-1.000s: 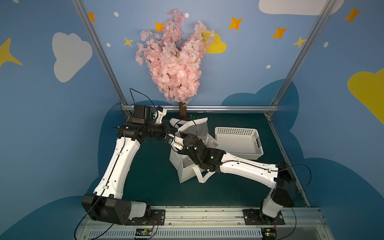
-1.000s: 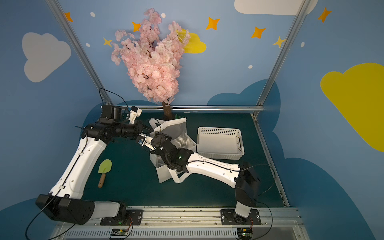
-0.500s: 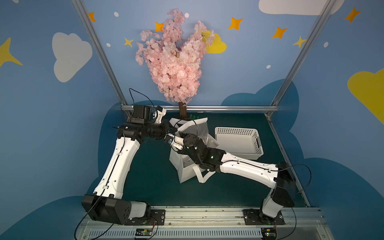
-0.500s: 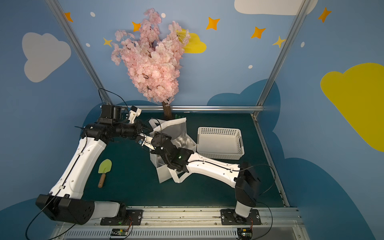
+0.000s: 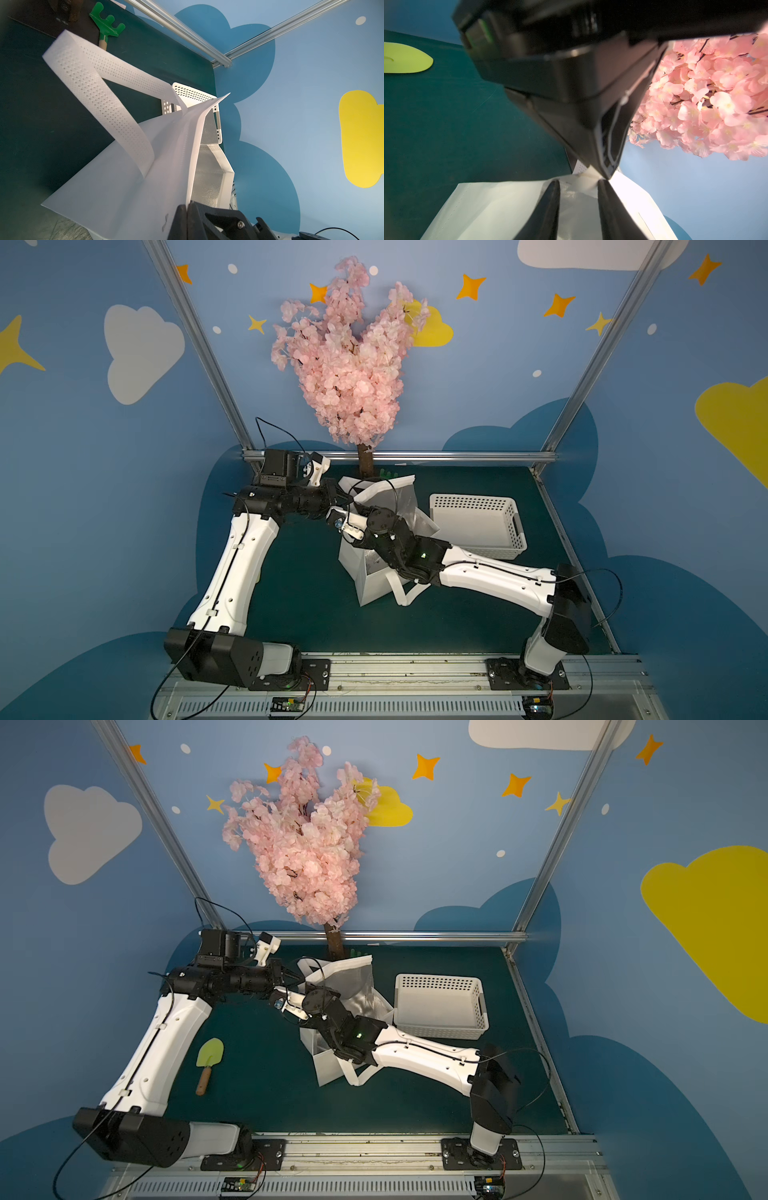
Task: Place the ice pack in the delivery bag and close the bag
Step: Tear off the adhesive seal from the delivery bag.
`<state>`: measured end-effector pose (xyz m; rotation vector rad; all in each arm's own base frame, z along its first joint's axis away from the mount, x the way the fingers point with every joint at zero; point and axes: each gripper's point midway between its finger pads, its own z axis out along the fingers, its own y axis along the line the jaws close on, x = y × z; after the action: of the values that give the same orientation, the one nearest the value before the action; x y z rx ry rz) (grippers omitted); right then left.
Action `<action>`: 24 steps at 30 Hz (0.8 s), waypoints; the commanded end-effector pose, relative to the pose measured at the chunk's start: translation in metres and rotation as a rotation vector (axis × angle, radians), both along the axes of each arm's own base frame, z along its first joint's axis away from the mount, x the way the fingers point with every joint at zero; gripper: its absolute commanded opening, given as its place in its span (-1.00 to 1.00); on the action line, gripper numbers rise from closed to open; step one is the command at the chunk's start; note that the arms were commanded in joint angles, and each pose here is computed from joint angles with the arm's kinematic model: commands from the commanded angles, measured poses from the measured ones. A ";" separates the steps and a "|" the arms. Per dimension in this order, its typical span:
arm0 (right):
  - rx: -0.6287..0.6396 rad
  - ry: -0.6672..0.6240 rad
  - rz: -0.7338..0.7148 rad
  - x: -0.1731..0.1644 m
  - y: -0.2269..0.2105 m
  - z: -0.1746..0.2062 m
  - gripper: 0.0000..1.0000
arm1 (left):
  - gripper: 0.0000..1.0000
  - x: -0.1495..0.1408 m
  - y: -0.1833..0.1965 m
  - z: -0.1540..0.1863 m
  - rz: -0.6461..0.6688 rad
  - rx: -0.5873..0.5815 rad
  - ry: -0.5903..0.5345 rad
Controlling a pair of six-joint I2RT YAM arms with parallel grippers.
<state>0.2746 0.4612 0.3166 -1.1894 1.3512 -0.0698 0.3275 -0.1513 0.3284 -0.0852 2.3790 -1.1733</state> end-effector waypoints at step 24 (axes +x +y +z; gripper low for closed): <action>0.140 -0.058 -0.037 -0.004 -0.013 0.046 -1.00 | -0.95 0.000 0.000 -0.008 -0.014 0.005 0.014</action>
<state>0.2736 0.4607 0.3183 -1.1743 1.3378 -0.0872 0.3279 -0.1511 0.3282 -0.0858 2.3786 -1.1760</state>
